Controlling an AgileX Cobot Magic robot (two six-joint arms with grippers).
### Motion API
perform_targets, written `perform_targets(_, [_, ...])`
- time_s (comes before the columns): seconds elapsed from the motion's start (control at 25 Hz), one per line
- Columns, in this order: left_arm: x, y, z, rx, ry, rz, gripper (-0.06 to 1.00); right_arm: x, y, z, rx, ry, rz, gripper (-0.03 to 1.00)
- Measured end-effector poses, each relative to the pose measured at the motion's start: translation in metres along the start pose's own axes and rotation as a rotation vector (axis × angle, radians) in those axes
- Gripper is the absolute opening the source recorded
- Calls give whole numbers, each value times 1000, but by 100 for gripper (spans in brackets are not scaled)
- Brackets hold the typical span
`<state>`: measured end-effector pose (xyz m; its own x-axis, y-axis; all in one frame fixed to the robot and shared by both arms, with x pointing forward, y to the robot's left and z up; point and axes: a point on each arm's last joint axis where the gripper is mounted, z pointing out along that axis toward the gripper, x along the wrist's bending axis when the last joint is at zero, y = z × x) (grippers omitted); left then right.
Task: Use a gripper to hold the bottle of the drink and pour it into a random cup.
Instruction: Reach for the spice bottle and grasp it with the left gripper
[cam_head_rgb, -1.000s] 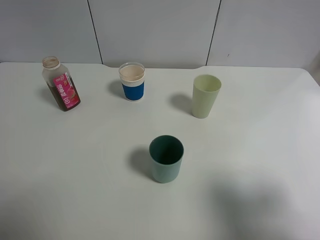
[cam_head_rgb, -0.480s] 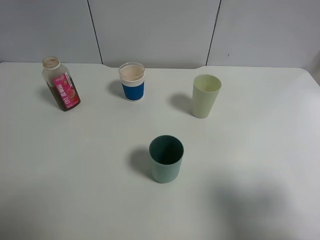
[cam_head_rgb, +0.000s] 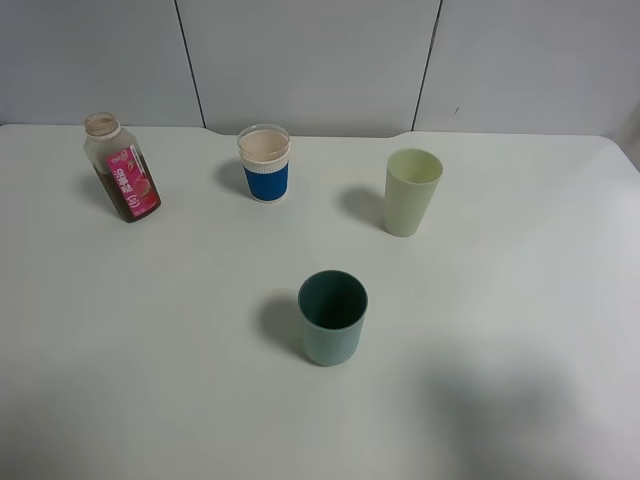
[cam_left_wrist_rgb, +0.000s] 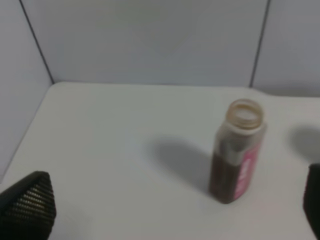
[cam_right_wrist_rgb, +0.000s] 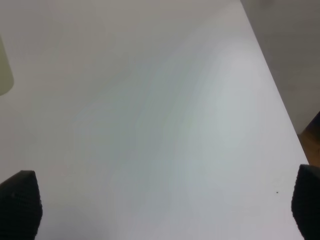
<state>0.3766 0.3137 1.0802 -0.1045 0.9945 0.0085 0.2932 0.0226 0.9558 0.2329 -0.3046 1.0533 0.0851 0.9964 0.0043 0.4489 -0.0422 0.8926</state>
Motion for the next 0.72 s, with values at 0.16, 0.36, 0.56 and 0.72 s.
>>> perform_targets(0.16, [6, -16, 17, -1, 26, 12, 98, 0, 0, 0, 0, 0, 0, 100])
perform_targets(0.36, [15, -32, 33, -23, 75, -15, 98, 0, 0, 0, 0, 0, 0, 100])
perform_targets(0.56, [18, -51, 52, -30, 79, -22, 98, 0, 0, 0, 0, 0, 0, 100])
perform_targets(0.72, [17, -68, 65, -25, 67, -21, 98, 0, 0, 0, 0, 0, 0, 100])
